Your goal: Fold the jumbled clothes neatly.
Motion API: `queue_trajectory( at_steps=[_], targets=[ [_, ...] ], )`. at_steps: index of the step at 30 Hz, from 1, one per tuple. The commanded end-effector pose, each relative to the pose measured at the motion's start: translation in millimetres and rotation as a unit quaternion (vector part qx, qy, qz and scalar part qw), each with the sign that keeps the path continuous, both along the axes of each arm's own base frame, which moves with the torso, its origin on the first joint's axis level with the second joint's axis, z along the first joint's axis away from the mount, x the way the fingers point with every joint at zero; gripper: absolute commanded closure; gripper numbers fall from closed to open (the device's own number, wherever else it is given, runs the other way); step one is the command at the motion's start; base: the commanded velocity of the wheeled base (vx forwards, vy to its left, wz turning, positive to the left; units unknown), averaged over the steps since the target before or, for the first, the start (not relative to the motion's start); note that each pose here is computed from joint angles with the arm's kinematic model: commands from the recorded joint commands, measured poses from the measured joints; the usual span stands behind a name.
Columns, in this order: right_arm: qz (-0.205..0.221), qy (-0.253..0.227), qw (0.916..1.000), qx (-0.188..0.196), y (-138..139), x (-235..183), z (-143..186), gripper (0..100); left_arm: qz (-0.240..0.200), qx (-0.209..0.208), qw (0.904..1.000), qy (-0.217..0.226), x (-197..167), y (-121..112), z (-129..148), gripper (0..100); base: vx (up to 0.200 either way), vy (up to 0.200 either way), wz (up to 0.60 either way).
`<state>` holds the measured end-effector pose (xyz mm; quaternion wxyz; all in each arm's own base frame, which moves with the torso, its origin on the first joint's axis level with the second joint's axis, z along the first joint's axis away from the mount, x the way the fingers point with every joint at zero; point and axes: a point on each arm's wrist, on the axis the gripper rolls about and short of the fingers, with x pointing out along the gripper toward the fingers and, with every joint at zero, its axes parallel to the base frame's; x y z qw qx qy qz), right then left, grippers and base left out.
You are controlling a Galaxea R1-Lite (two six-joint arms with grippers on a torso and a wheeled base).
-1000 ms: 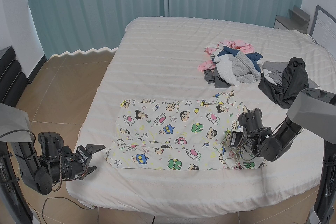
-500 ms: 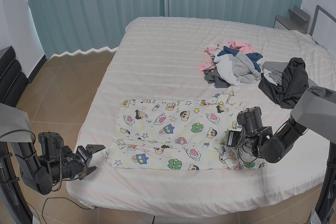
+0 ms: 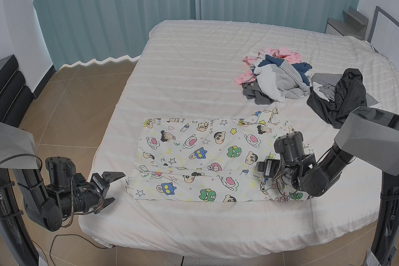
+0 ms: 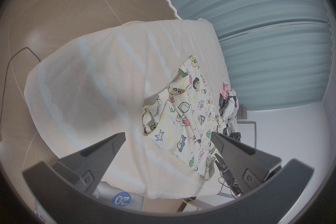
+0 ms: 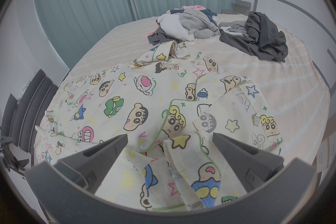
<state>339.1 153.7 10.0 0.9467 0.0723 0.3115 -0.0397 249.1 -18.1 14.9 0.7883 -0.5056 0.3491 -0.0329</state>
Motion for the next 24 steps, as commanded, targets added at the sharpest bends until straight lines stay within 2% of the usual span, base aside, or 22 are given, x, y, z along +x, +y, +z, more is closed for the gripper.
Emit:
queue_trajectory(
  at_steps=[1, 3, 4, 24],
  targets=[
    [-0.002, 0.011, 0.9999, -0.006, 0.3, 2.4, -12.1, 0, 0.000, 0.000, 1.0000, 0.000, -0.2, 0.0, 0.1, 0, 0.000, 0.000, 0.00],
    [-0.003, 0.012, 0.9999, -0.006, -0.3, 2.4, -12.4, 0, 0.000, 0.000, 1.0000, 0.000, -0.2, 0.0, 0.1, 0, 0.000, 0.000, 0.00],
    [-0.003, 0.012, 0.9999, -0.006, -0.9, 2.6, -12.4, 100, 0.000, 0.000, 1.0000, 0.000, -0.2, 0.0, 0.1, 0, 0.000, 0.000, 0.00],
    [-0.014, 0.005, 0.9999, 0.000, -17.6, -17.7, 12.0, 100, -0.001, 0.000, 1.0000, 0.003, -1.4, -0.3, -0.4, 0, 0.000, 0.000, 0.00]
  ],
)
